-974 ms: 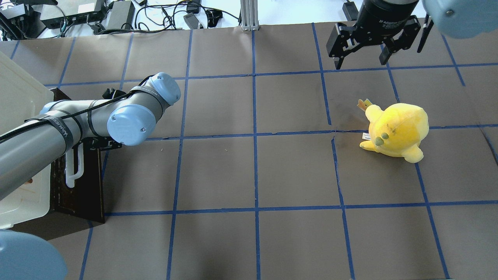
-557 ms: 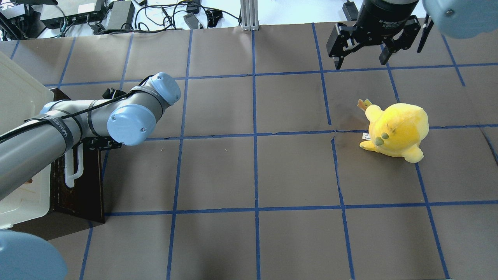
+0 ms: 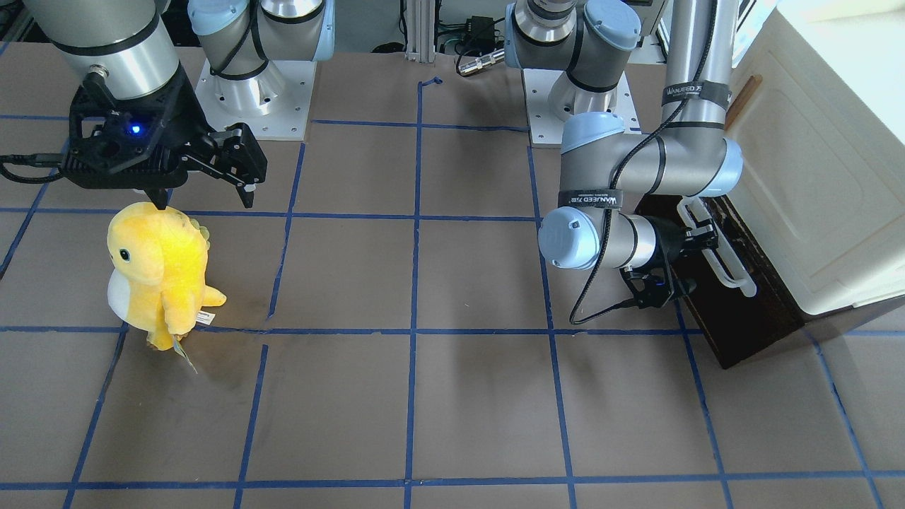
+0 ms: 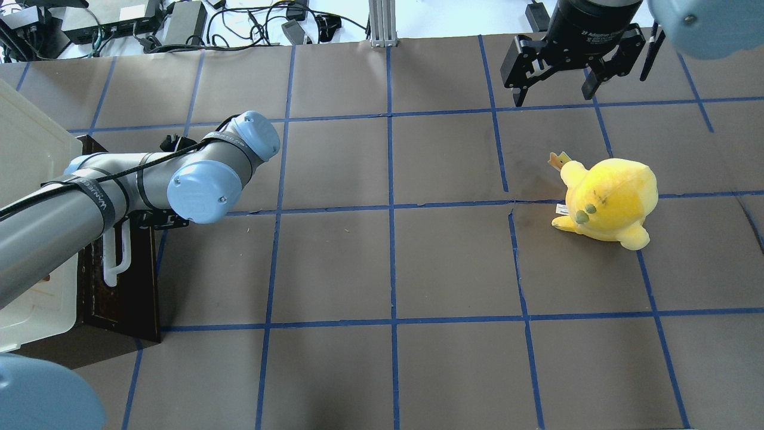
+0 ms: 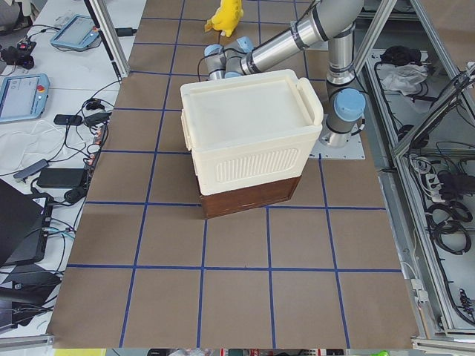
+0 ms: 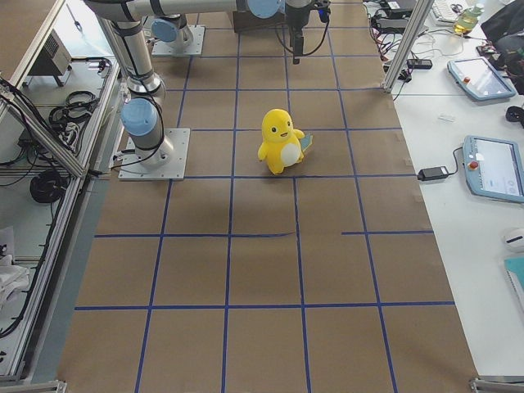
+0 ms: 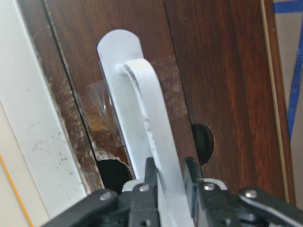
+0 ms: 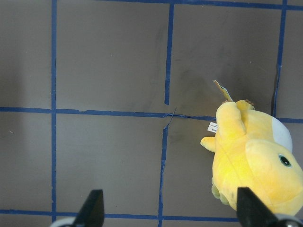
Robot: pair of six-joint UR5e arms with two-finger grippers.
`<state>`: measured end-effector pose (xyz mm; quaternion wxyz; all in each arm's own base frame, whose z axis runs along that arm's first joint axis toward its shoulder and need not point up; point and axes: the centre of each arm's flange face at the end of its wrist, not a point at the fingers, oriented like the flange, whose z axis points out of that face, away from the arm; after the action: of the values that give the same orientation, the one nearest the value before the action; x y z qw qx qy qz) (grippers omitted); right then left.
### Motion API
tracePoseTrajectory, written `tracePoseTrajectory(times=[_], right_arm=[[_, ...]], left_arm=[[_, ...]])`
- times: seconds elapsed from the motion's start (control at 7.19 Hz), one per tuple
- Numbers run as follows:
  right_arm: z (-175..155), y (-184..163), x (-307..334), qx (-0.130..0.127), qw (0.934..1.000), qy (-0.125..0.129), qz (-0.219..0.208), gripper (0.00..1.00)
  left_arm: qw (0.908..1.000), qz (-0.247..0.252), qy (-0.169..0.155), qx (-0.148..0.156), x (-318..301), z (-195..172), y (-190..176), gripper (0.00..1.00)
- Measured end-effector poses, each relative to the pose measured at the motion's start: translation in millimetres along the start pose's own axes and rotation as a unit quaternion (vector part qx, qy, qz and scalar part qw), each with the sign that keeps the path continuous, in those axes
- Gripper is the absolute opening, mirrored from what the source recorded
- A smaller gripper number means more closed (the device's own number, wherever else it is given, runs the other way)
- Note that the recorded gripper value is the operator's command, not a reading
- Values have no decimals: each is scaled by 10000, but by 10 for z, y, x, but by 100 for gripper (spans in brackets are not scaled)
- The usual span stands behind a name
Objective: Pull drawer sideways
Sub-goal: 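Pull the drawer outward by its handle with the left gripper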
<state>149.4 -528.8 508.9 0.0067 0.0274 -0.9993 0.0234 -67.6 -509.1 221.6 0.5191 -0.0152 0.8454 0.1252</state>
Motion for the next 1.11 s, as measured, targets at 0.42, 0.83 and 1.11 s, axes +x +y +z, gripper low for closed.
tracePoseTrajectory(times=[0.42, 0.83, 1.11], right_arm=[[0, 0, 0, 0, 10000, 0, -3, 100], [0, 0, 0, 0, 10000, 0, 0, 100], [0, 0, 0, 0, 10000, 0, 0, 100]], left_arm=[[9999, -3, 32, 119, 38, -133, 10, 29], [9996, 49, 26, 291, 134, -305, 69, 29], [9990, 66, 162, 400, 214, -462, 113, 29]])
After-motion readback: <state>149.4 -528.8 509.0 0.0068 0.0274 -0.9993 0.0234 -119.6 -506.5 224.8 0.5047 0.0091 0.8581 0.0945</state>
